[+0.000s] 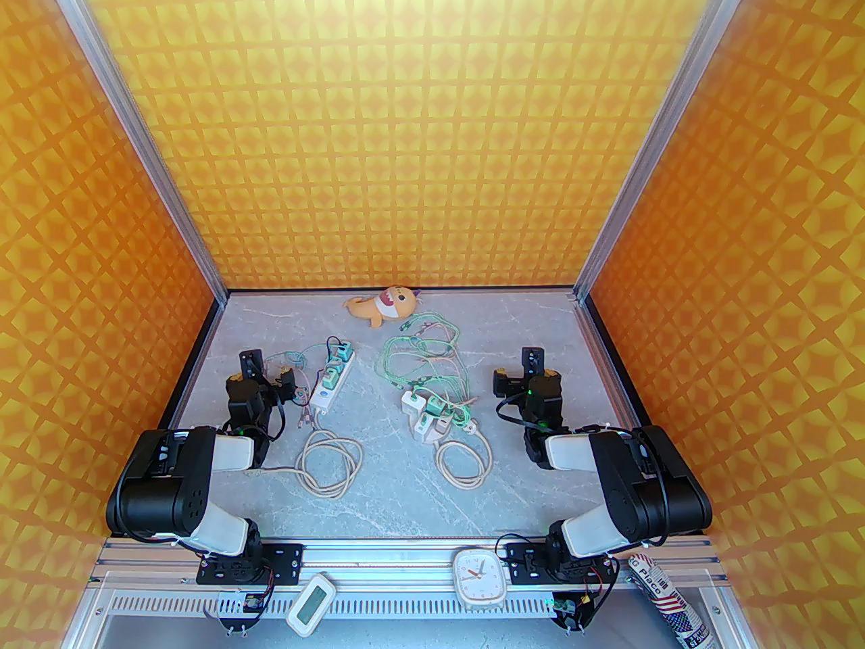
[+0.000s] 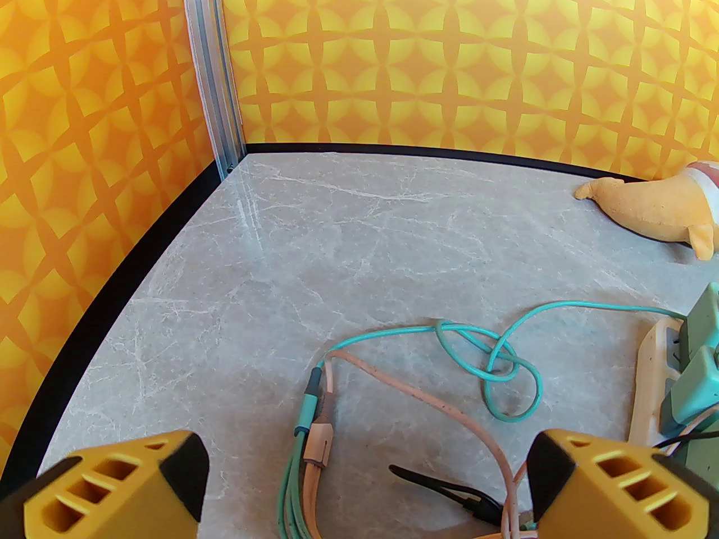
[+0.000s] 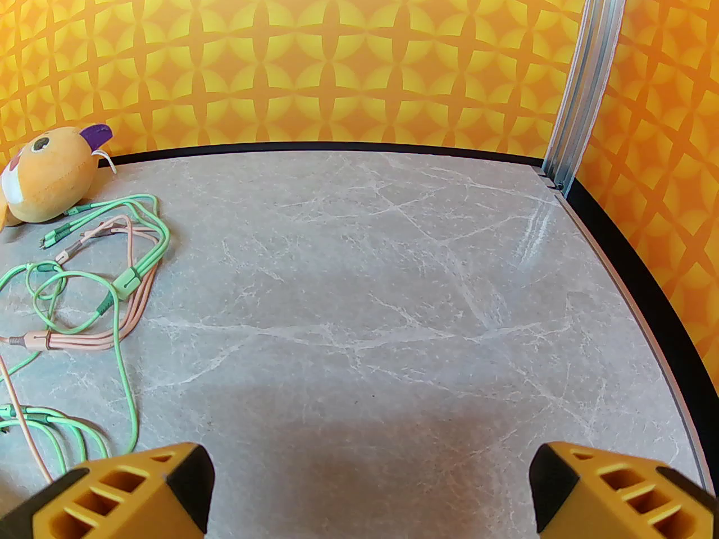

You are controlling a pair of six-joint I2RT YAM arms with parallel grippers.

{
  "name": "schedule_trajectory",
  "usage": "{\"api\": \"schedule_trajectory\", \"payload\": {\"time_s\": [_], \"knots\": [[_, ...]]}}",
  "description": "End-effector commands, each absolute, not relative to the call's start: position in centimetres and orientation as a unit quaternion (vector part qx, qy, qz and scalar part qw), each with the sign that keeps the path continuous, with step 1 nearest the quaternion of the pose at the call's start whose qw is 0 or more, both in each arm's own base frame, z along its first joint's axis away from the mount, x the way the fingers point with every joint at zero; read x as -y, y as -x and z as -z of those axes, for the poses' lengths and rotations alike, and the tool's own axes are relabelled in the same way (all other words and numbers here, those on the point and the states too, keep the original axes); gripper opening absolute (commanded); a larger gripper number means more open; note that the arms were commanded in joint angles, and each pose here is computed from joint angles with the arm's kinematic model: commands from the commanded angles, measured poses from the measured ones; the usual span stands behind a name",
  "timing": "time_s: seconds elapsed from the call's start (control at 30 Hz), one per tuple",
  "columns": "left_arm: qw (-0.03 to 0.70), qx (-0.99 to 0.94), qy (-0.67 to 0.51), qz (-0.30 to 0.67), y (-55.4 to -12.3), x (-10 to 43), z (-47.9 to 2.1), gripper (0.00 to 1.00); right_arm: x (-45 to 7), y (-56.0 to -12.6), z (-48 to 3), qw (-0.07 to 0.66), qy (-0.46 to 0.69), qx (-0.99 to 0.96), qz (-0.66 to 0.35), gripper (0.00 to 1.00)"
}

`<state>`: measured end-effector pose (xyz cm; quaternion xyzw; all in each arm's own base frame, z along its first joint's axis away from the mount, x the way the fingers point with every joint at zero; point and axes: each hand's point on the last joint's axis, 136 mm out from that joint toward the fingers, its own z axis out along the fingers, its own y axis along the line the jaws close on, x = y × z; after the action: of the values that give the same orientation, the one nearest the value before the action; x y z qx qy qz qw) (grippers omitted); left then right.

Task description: Pull the plug off the socket

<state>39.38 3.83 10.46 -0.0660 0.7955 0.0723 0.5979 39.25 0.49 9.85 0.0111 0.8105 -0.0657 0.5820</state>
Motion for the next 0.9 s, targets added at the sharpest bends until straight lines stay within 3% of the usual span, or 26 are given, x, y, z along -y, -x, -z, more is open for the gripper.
{"api": "schedule_trajectory", "payload": {"time_s": [0.0,0.87], "knots": [[0.607,-0.790,0.051,-0.069,-39.76,-3.38,-11.02,0.99,-0.76,-39.89,-11.34,0.602,-0.008,-0.797,0.058,0.98],[0.605,-0.791,0.052,-0.068,-39.83,-3.41,-10.98,0.99,-0.77,-39.87,-11.32,0.602,-0.008,-0.797,0.058,0.98]]}}
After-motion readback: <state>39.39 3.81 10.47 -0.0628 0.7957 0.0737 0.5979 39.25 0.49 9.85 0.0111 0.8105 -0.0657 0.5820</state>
